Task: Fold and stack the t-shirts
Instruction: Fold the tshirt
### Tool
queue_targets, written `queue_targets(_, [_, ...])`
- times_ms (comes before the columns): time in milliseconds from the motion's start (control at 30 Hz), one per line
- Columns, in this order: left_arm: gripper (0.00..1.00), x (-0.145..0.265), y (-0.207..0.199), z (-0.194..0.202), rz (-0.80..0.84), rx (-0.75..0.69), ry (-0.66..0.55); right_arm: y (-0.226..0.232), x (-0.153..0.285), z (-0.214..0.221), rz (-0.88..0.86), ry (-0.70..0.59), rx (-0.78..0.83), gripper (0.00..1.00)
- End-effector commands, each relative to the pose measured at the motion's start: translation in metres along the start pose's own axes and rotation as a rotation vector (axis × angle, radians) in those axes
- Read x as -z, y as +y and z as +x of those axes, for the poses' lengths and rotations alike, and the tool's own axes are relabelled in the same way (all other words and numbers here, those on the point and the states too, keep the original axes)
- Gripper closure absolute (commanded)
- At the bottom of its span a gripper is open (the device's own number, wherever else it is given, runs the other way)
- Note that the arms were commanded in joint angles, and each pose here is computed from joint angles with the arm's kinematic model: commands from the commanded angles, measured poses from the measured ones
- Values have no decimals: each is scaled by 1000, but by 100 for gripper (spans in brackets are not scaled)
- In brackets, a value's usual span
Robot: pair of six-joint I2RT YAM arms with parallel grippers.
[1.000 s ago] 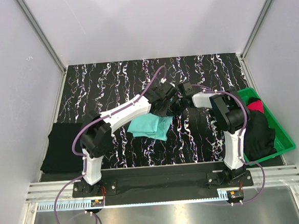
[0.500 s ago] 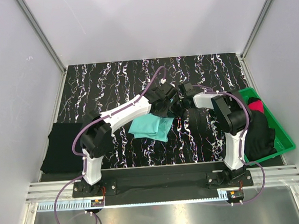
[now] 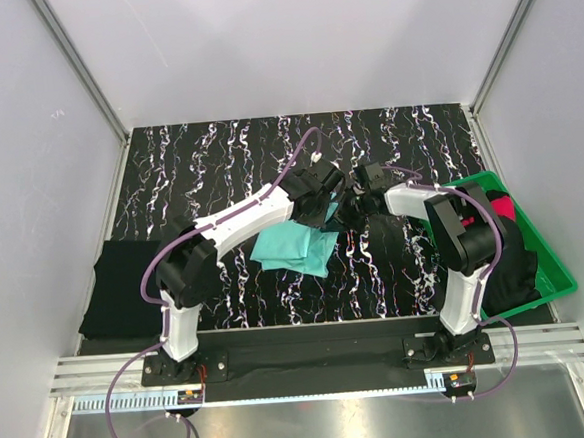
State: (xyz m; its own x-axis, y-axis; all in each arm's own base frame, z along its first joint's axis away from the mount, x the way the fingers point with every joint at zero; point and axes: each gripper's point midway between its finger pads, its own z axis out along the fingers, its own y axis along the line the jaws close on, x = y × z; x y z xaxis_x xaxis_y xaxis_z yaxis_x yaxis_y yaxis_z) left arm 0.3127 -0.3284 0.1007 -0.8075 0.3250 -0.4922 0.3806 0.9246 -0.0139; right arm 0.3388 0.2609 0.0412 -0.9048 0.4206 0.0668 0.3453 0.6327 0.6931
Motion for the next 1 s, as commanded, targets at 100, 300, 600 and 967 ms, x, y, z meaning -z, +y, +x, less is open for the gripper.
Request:
queue_targets(100, [100, 4, -11, -11, 61, 22, -34, -7, -3, 5, 6, 9, 13, 100])
queue_targets(300, [100, -1, -16, -6, 79, 30, -14, -25, -13, 5, 55, -2, -18, 100])
queue_targets(600, [100, -7, -22, -3, 99, 44, 2, -38, -20, 6, 89, 3, -47, 100])
queue_targets(967, [100, -19, -28, 3, 117, 56, 29, -40, -21, 9, 91, 14, -49, 100])
